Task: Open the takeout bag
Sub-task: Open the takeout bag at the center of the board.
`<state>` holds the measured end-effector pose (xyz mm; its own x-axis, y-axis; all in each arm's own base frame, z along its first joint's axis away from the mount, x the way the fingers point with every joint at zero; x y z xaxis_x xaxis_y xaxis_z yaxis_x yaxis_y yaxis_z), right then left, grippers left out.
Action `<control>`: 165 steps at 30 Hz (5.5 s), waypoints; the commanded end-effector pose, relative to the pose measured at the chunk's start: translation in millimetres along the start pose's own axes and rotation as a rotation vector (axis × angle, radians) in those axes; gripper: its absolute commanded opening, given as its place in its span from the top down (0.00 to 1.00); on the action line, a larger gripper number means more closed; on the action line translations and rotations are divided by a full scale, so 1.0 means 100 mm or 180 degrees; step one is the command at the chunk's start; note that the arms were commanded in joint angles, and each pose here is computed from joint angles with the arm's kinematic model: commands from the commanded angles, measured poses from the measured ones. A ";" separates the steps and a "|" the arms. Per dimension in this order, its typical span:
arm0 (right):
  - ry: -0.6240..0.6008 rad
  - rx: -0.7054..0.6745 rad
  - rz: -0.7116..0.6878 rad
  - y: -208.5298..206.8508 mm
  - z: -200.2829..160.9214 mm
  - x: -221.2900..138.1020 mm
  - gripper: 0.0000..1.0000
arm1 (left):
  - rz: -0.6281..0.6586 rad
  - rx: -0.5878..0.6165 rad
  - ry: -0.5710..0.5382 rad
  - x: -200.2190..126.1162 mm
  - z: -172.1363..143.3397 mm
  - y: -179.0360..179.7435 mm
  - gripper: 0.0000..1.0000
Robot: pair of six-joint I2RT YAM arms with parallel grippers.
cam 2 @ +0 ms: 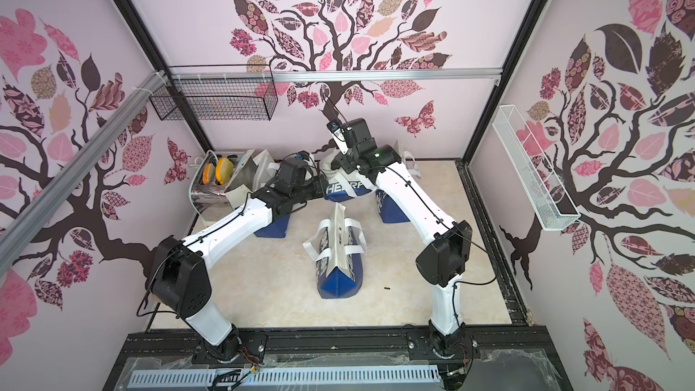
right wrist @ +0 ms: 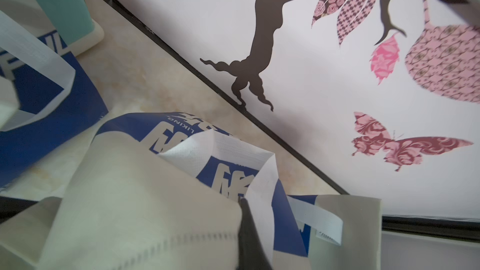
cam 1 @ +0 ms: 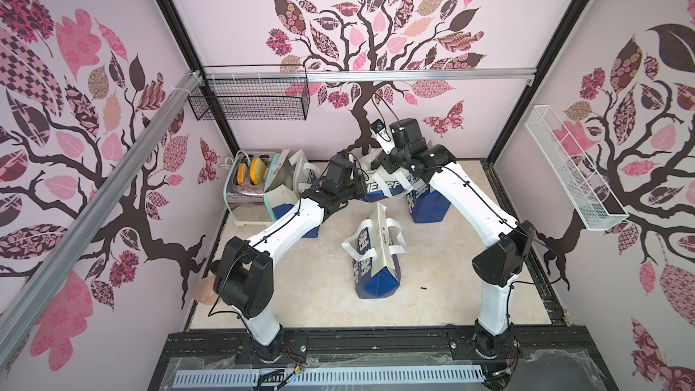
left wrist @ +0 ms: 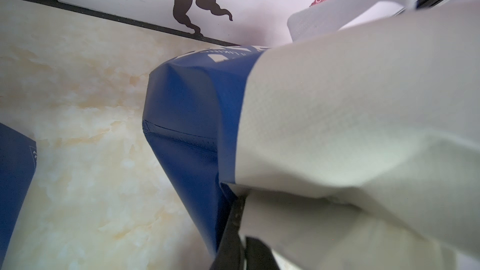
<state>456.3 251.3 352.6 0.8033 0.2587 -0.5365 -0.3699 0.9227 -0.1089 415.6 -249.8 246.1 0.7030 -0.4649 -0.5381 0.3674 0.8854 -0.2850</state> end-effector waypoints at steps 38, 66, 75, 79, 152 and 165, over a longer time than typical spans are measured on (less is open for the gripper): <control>0.0239 0.1091 0.1092 0.24 -0.02 -0.44 0.57 | 0.0082 -0.1995 0.0806 -0.12 -0.14 0.44 1.00; -0.0811 -0.0581 0.0570 0.77 -0.20 0.01 0.65 | 0.0274 -0.1637 0.0983 -0.22 -0.30 0.52 1.00; -0.0719 -0.0707 0.0628 0.83 -0.38 0.01 0.61 | 0.0277 -0.1582 0.1000 -0.22 -0.30 0.52 1.00; -0.0773 -0.0720 0.0564 0.84 -0.33 0.03 0.60 | 0.0285 -0.1544 0.1021 -0.23 -0.31 0.52 1.00; -0.1105 -0.2113 -0.1128 0.49 0.83 -0.44 1.00 | 0.1400 -0.0744 0.1803 -0.26 -1.23 0.92 1.00; -0.0868 -0.1835 -0.0930 -0.01 0.85 -0.48 1.00 | 0.1574 -0.0487 0.2027 -0.21 -1.50 0.88 1.00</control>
<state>448.5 297.5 313.7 0.8221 0.1407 -0.5518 -0.5651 0.3211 -0.7600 406.5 -185.4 199.8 0.5770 -0.2233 -0.7857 0.0156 0.9648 -0.2627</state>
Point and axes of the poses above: each gripper's point midway between its finger pads, its own x axis out along the fingers, its own y axis along the line the jaws close on, z = x × y, the point moved 3 cm from there along -x, back along the fingers, and after that the axes turned 15 degrees about x, right-handed, at the moved point
